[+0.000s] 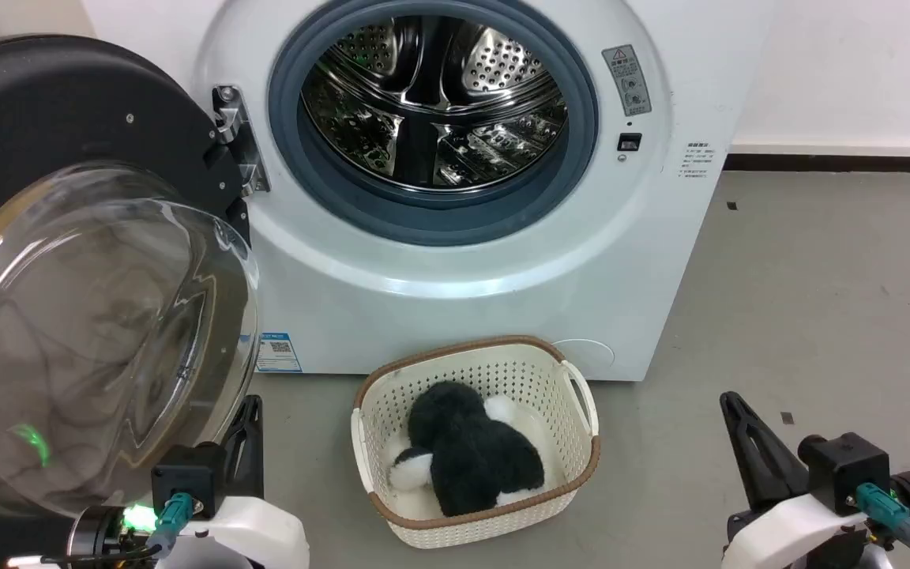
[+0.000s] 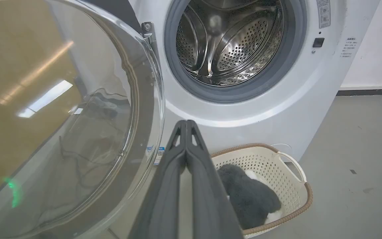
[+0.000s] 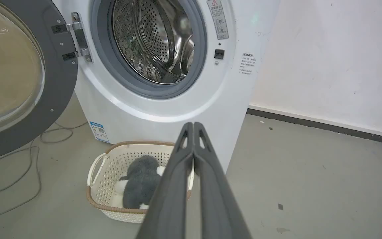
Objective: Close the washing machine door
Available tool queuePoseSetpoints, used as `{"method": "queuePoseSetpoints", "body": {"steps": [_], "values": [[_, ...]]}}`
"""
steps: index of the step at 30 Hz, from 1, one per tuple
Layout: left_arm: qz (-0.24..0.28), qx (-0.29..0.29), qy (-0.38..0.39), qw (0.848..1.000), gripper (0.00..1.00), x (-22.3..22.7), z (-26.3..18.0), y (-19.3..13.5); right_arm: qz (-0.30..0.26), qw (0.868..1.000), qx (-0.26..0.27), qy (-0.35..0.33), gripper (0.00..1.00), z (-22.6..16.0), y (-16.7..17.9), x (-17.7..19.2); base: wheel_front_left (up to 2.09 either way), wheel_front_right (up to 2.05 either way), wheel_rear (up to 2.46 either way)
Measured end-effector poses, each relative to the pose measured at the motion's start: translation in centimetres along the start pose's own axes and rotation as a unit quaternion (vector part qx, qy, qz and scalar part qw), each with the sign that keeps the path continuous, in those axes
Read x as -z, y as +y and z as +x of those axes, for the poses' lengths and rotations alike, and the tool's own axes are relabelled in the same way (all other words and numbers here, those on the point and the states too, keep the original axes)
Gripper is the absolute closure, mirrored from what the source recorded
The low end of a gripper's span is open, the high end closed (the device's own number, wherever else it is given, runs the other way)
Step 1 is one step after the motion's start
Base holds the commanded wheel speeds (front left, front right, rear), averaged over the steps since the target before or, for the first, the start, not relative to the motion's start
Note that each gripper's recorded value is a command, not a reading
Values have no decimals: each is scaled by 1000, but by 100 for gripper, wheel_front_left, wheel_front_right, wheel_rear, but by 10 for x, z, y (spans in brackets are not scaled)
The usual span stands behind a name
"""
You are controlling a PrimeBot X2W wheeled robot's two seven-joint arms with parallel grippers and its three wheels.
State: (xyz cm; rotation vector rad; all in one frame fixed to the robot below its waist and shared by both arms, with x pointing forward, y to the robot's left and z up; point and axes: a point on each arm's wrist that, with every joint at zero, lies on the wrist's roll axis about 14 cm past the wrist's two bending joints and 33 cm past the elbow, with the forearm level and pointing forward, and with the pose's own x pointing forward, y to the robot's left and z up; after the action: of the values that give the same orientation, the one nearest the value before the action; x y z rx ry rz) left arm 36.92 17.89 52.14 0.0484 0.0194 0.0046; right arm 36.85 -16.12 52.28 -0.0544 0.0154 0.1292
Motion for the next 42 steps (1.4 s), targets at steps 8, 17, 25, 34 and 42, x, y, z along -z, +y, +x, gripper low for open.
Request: {"method": "queuePoseSetpoints", "body": {"steps": [8, 17, 25, 34, 42], "values": [[0, 0, 0, 1000, 100, 0, 0, 0, 0, 1000, 0, 0, 100, 0, 0, 0, 0, 0, 0], [0, 0, 0, 1000, 100, 0, 0, 0, 0, 1000, 0, 0, 100, 0, 0, 0, 0, 0, 0], [0, 0, 0, 1000, 100, 0, 0, 0, 0, 1000, 0, 0, 100, 0, 0, 0, 0, 0, 0], [0, 0, 0, 1000, 100, 0, 0, 0, 0, 1000, 0, 0, 100, 0, 0, 0, 0, 0, 0], [0, 0, 0, 1000, 100, 0, 0, 0, 0, 1000, 0, 0, 100, 0, 0, 0, 0, 0, 0]]}}
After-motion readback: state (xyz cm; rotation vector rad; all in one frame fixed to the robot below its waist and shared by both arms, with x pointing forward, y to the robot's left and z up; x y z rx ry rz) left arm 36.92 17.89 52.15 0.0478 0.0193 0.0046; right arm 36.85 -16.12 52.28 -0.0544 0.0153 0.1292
